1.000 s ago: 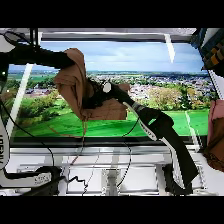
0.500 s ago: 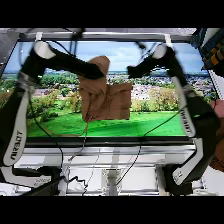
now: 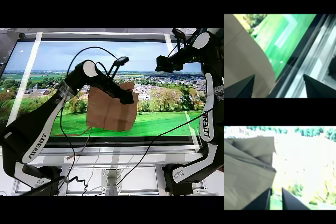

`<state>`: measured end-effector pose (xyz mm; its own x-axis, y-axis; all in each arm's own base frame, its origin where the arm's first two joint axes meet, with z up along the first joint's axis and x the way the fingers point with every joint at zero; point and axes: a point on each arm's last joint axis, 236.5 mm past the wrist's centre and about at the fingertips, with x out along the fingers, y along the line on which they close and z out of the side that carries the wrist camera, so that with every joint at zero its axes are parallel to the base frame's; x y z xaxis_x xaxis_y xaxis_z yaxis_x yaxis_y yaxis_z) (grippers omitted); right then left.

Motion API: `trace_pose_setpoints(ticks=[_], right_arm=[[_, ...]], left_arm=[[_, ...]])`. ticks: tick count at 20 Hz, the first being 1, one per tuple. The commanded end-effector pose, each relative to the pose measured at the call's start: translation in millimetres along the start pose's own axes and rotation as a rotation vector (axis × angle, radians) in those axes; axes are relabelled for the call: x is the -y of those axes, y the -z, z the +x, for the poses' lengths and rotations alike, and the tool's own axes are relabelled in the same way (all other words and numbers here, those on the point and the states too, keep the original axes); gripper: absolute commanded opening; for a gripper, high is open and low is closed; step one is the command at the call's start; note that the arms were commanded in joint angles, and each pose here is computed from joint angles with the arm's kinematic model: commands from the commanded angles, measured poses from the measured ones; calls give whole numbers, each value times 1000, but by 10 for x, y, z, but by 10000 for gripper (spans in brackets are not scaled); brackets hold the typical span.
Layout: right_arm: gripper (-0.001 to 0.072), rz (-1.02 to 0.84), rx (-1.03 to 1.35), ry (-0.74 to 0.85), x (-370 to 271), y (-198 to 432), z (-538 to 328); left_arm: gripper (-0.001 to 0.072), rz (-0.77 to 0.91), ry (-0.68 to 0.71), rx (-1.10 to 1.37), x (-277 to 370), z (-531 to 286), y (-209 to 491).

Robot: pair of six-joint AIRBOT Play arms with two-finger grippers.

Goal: Fold the clothes and pants, and hang the long-sleeved shirts on hangers.

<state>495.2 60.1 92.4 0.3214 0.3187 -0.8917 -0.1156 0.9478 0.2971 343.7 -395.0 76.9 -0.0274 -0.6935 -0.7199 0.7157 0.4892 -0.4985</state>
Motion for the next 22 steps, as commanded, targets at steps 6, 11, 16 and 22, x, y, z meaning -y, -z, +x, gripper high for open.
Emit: trace_pose_setpoints(ticks=[6,11,16,22], right_arm=[[15,-62,-134,-266,-39,660,287],[571,-16,-202,-421,-304,1141,796],[657,-17,-280,-246,-214,1447,1467],[656,50,-271,-241,-366,1417,1910]], left_arm=[[689,-105,-182,72,-818,-649,-48],[689,-148,-209,104,-1019,-843,-58],[689,-152,-175,115,-929,-817,-93],[689,-153,-173,116,-926,-818,-96]])
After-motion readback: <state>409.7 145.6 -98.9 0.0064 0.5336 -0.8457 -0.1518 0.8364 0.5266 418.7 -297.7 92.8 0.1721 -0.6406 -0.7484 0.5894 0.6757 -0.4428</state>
